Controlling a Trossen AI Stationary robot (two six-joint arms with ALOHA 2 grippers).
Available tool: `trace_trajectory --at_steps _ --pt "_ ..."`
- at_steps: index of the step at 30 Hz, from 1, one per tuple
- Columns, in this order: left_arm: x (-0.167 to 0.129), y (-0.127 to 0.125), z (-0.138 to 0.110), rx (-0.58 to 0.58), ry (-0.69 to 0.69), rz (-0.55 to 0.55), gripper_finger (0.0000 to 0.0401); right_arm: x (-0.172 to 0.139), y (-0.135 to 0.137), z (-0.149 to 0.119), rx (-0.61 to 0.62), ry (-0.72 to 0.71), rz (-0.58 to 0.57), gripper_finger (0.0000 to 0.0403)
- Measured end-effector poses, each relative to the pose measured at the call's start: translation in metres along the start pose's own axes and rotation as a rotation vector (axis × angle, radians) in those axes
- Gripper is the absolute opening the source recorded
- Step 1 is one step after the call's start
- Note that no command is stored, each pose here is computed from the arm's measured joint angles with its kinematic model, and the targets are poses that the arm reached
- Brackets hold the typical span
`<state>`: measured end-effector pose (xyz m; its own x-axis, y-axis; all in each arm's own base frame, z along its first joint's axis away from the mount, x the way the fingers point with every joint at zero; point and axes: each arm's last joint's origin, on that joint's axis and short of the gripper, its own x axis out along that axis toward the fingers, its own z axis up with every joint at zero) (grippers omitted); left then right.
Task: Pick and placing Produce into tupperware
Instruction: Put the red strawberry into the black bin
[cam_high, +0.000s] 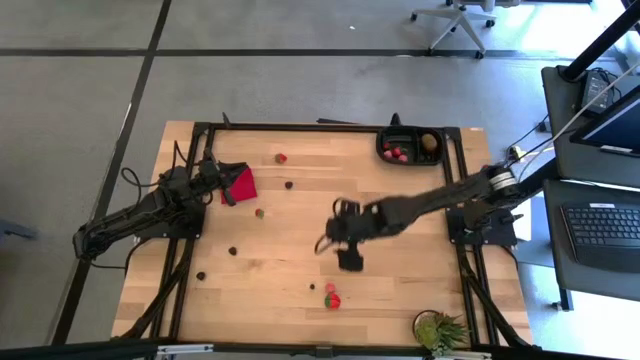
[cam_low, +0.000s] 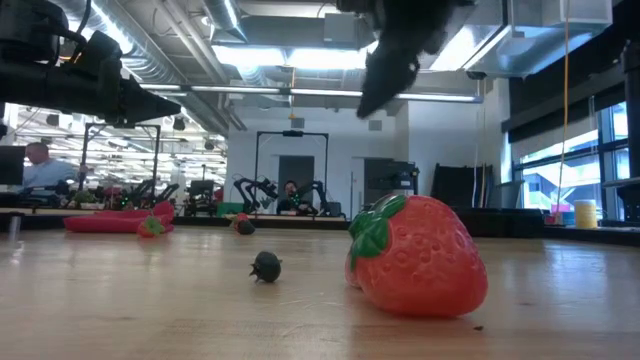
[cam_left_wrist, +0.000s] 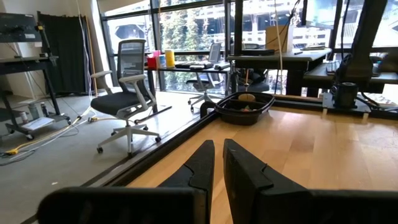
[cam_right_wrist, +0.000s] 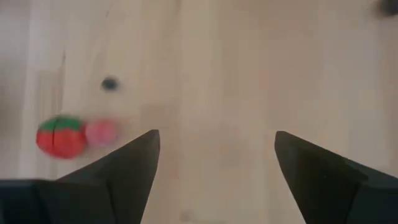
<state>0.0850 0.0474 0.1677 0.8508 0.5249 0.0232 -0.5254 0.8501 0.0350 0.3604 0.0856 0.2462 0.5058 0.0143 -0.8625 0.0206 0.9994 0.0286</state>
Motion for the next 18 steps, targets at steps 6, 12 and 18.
trace_trajectory --at_steps 6,12,18 --pt "0.0 0.0 0.0 0.001 -0.004 0.0 0.0027 0.047 0.038 -0.013 -0.037 0.051 0.029 0.0319" --pt "0.0 0.0 0.004 -0.001 -0.044 0.006 0.0027 0.073 0.056 -0.02 0.179 0.082 0.105 0.0319" --pt "0.0 0.0 0.005 -0.001 -0.051 0.006 0.0027 0.07 0.075 -0.012 0.286 -0.028 0.189 0.0319"
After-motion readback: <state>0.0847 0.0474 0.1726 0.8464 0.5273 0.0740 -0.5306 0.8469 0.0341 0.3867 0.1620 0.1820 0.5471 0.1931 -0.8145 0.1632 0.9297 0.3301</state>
